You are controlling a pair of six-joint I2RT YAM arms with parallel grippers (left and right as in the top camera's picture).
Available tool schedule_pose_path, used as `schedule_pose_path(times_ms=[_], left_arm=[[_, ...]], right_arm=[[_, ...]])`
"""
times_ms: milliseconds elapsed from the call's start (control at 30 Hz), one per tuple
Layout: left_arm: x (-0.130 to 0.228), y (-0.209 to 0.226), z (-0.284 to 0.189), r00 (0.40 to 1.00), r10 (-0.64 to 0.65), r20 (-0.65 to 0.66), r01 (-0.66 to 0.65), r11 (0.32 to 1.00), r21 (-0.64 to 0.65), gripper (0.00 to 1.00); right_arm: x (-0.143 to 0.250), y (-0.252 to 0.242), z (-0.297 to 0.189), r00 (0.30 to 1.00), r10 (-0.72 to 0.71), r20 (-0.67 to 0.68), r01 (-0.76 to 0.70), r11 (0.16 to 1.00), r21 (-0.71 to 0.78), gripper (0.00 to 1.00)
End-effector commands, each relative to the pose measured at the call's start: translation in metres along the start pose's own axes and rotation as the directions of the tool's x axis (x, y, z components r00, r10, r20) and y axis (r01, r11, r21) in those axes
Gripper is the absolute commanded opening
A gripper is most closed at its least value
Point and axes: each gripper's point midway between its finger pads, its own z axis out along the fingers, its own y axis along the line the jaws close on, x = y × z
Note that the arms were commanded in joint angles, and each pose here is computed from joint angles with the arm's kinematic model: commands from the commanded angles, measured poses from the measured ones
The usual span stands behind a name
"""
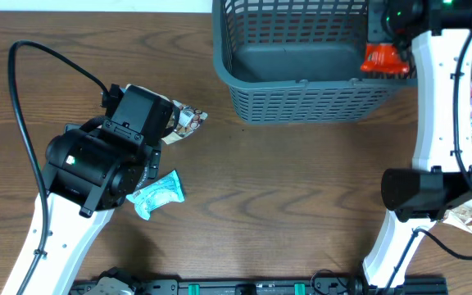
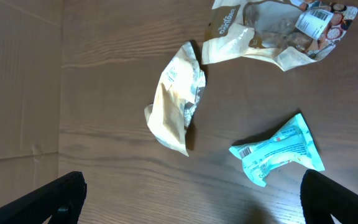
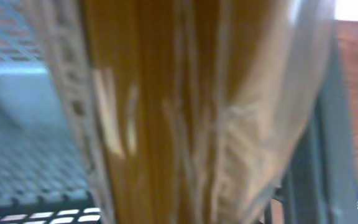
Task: Pack container
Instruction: 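Lift the spaghetti package and carry it over the basket, then lower the spaghetti into the basket and open the right gripper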
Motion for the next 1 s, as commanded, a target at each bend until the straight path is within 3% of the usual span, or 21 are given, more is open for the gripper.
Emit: schedule_pose_path(times_ms=[0,667,800,967], left_arm=[[-0.001,0.006,-0.002,1.000,0.002,0.011,-0.002,1.000,-0.018,0.99],[-0.001,0.006,-0.002,1.000,0.002,0.011,-0.002,1.000,-0.018,0.99],[-0.001,0.006,-0.002,1.000,0.002,0.011,-0.002,1.000,-0.018,0.99],[-0.001,0.006,-0.002,1.000,0.002,0.011,-0.002,1.000,-0.018,0.99]], right_arm=[[-0.006,-0.010,-0.003,0.999,0.027,0.037,-0.029,0.999,0.044,0.01],[0.018,-0.007,0.045,0.996,0.076,-0.036,-0.074,0.996,0.050,0.01],[0.018,-0.007,0.045,0.996,0.076,-0.036,-0.075,0.996,0.049,0.14],[0.018,-0.007,0.045,0.996,0.076,-0.036,-0.075,0.996,0.050,0.18]])
